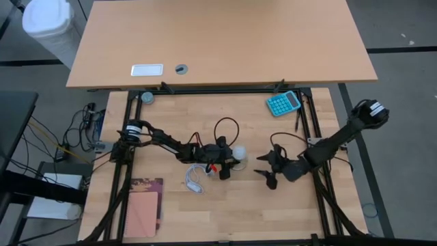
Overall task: Screw lightbulb
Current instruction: Insert the lightbulb into the lamp socket
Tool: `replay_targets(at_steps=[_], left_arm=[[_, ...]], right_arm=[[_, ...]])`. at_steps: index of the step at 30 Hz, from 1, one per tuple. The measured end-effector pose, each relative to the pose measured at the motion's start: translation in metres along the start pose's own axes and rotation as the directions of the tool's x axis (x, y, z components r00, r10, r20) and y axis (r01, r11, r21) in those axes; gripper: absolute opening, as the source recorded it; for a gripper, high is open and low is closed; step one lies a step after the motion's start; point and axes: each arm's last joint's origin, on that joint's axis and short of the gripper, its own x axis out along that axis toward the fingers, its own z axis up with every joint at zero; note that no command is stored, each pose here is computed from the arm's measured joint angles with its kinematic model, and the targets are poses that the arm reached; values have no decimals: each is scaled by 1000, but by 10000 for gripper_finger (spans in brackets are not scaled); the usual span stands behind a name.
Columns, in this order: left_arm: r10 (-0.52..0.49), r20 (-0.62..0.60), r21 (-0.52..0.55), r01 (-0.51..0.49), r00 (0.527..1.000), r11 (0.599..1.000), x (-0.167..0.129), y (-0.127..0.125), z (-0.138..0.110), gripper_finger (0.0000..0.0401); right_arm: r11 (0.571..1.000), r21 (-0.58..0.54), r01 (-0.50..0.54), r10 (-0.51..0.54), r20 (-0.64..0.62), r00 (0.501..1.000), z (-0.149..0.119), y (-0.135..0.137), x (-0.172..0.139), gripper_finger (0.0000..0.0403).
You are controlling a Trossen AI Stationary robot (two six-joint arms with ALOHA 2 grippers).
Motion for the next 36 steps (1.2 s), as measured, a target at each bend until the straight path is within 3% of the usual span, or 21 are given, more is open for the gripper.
replay_targets(at_steps=[7,12,15,20,27,36], left_arm=[[-26,-10,2,26,1000,1000,0,-1,-1,204],[-38,-19,4,38,999,999,-1,-1,-1,204],[-41,-19,4,41,999,999,-1,-1,-1,204],[-42,-17,1,42,999,999,-1,-1,0,204],[-43,-5,-13,43,999,999,-1,-1,1,204],[-43,0,-28,43,999,999,-1,-2,1,204]], right_arm=[[998,-65,13,-8,79,997,5,2,-23,272],[1000,-8,5,-5,63,998,-14,-9,-25,272],[997,75,3,-11,106,994,-24,-14,-20,272],[997,78,26,-43,230,972,-23,-17,-10,272],[992,-8,124,-120,193,974,-22,-9,18,272],[995,20,99,-101,242,965,-20,-5,37,272]])
